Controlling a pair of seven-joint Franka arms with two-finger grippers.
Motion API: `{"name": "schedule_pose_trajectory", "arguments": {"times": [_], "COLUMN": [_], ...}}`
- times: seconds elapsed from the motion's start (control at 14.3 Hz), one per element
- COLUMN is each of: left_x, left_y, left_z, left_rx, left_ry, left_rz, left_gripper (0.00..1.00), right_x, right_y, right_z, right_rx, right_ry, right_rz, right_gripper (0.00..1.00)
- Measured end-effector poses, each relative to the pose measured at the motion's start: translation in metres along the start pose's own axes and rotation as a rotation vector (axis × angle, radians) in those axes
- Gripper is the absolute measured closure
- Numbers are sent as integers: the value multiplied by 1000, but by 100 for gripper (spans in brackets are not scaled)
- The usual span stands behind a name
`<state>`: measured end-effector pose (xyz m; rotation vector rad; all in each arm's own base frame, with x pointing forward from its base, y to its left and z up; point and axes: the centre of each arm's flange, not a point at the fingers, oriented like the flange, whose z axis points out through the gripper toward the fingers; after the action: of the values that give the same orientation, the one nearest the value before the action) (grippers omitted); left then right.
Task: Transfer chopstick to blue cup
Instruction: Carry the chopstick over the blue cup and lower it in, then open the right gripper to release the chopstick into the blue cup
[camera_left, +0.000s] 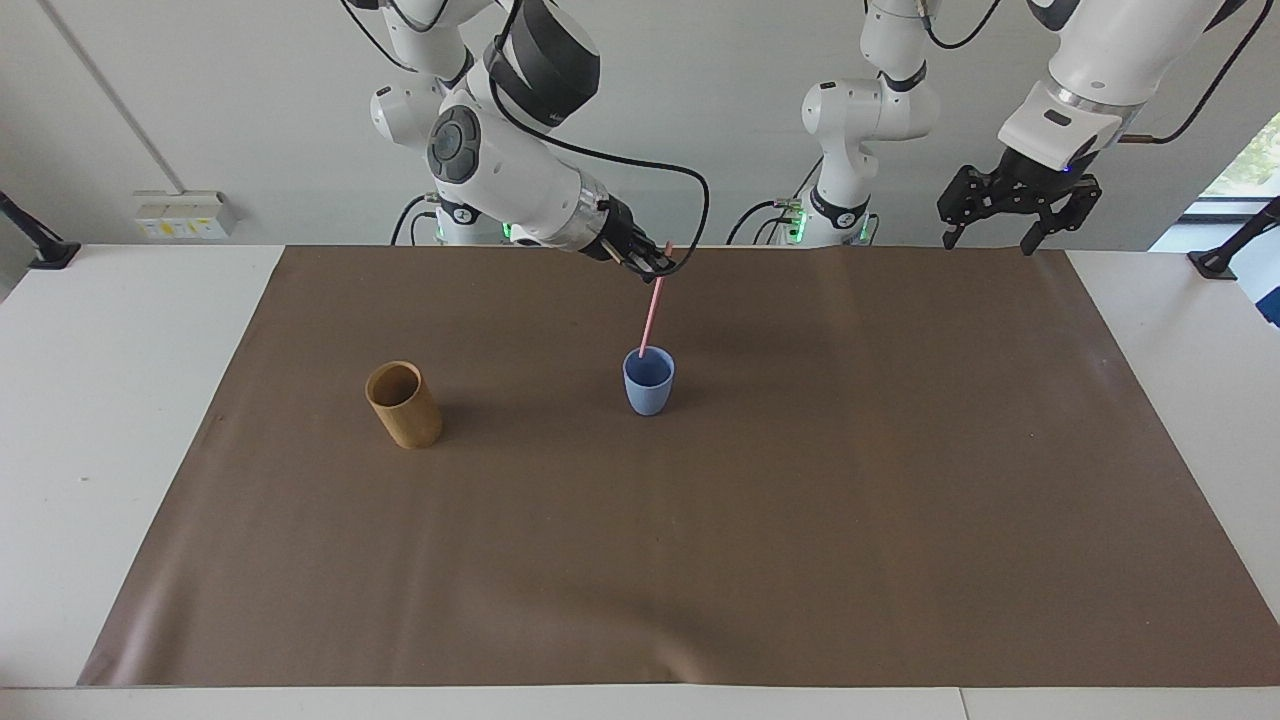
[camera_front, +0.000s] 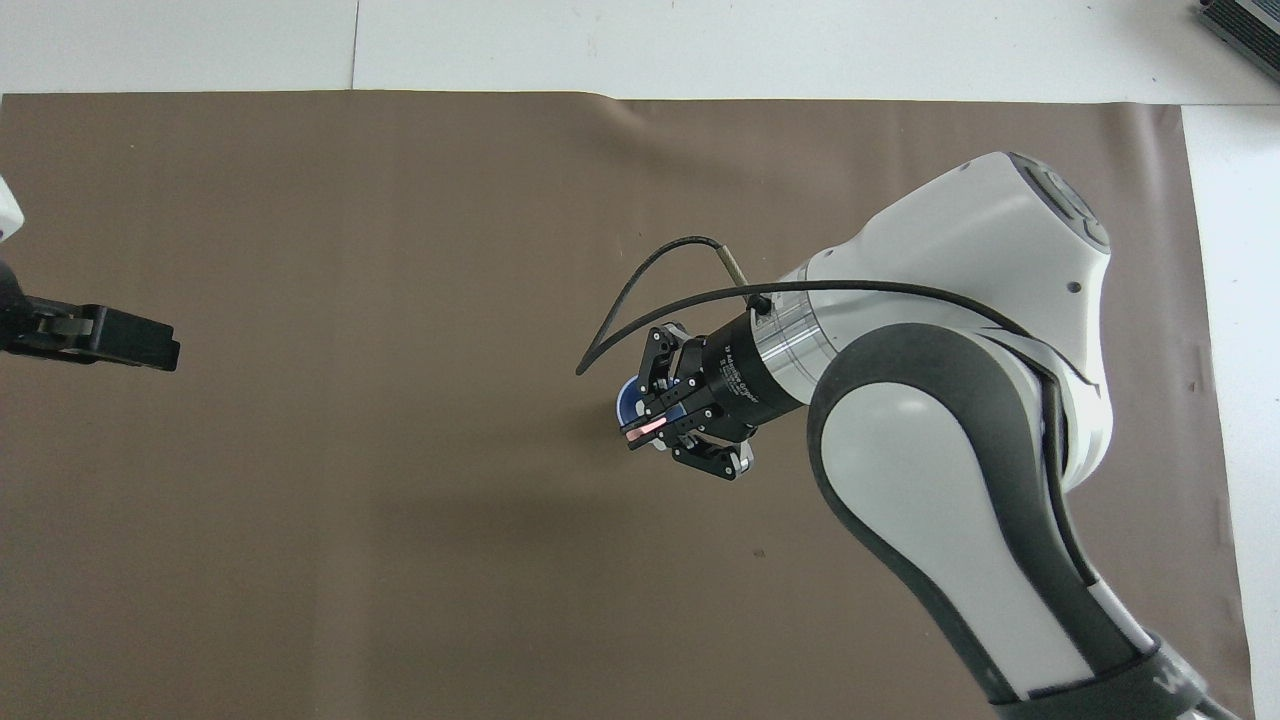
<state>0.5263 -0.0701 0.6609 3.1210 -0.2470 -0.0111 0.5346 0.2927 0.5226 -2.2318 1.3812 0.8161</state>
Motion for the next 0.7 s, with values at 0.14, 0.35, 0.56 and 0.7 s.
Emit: {"name": "schedule_pose_trajectory", "arguments": {"times": [0.14,0.35,0.56,0.7], "left_x": [0,0,0,0], "left_y": [0,0,0,0], "left_z": [0,0,0,0], "left_rx": [0,0,0,0], "left_ry": [0,0,1,1], "left_rz": [0,0,0,0], "left_gripper": [0,0,0,0], "right_x": [8,23,32,33], "right_y": [-2,-6,-4,-4], "right_z": [7,27,46,46], "right_rx": [4,3,-2,-1], "right_ry": [4,11,19,20], "right_rz": [11,20,-1,-22], "right_gripper": [92,92,88,63]}}
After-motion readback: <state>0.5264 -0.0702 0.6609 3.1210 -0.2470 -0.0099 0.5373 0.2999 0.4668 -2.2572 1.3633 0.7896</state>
